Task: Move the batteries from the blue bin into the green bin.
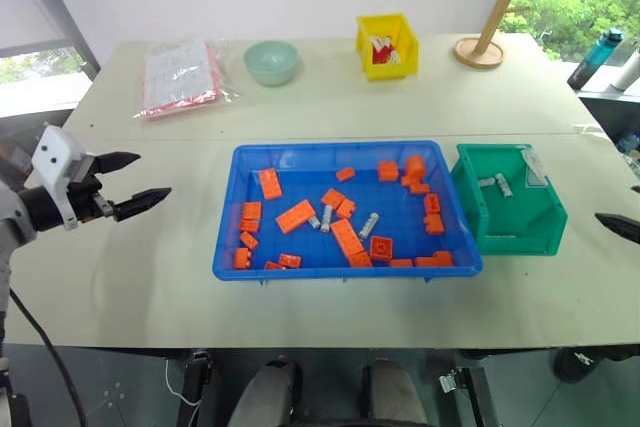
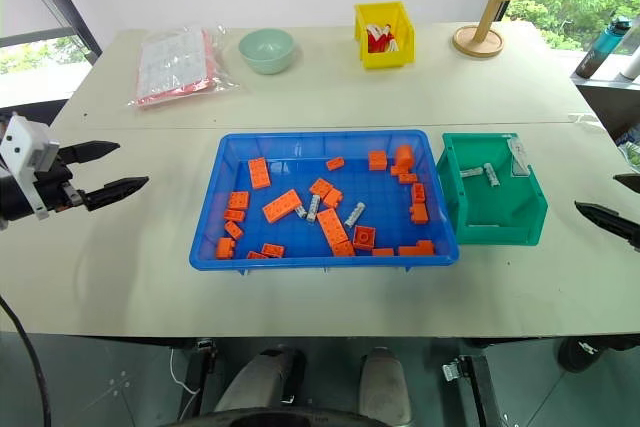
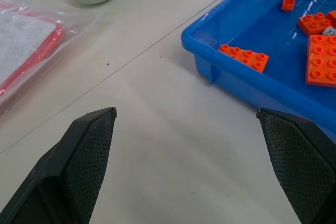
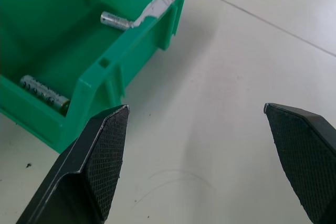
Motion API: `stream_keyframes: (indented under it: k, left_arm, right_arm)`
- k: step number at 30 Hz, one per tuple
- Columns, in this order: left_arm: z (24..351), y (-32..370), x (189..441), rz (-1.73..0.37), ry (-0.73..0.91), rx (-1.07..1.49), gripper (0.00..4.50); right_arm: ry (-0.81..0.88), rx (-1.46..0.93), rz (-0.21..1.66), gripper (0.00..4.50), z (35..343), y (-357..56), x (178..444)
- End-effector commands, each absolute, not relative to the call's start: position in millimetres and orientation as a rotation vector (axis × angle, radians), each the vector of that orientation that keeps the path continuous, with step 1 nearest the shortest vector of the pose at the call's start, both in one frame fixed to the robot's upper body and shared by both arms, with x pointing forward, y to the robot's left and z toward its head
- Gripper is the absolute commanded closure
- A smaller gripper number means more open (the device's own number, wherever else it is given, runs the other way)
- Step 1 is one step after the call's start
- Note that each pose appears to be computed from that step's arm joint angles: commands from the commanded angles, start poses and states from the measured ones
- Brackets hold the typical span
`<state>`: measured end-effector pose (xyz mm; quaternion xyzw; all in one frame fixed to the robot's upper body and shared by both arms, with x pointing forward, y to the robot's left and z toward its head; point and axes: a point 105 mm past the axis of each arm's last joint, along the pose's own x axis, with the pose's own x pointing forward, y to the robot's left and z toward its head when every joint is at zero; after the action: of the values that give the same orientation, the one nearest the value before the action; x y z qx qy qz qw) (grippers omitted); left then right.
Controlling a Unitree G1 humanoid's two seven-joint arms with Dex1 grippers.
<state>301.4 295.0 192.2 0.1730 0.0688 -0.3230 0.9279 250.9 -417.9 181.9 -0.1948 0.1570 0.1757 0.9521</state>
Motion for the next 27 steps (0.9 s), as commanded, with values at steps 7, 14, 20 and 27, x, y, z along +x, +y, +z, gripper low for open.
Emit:
stream_keyframes:
  k: [7,14,20,27]
  left_arm:
    - [206,299,305,-0.621,0.114,0.362,0.0]
    - [210,293,304,-0.657,0.094,0.354,0.0]
    - [217,274,297,-0.748,0.084,0.349,0.0]
    - [227,228,281,-0.975,0.09,0.361,0.0]
  right_arm:
    - [0.254,-0.423,0.363,0.24,195,-412,256]
    - [0.257,-0.417,0.362,0.24,197,-413,262]
    - [0.194,-0.46,0.497,0.24,233,-382,278]
    - [0.091,-0.555,0.884,0.24,271,-279,305]
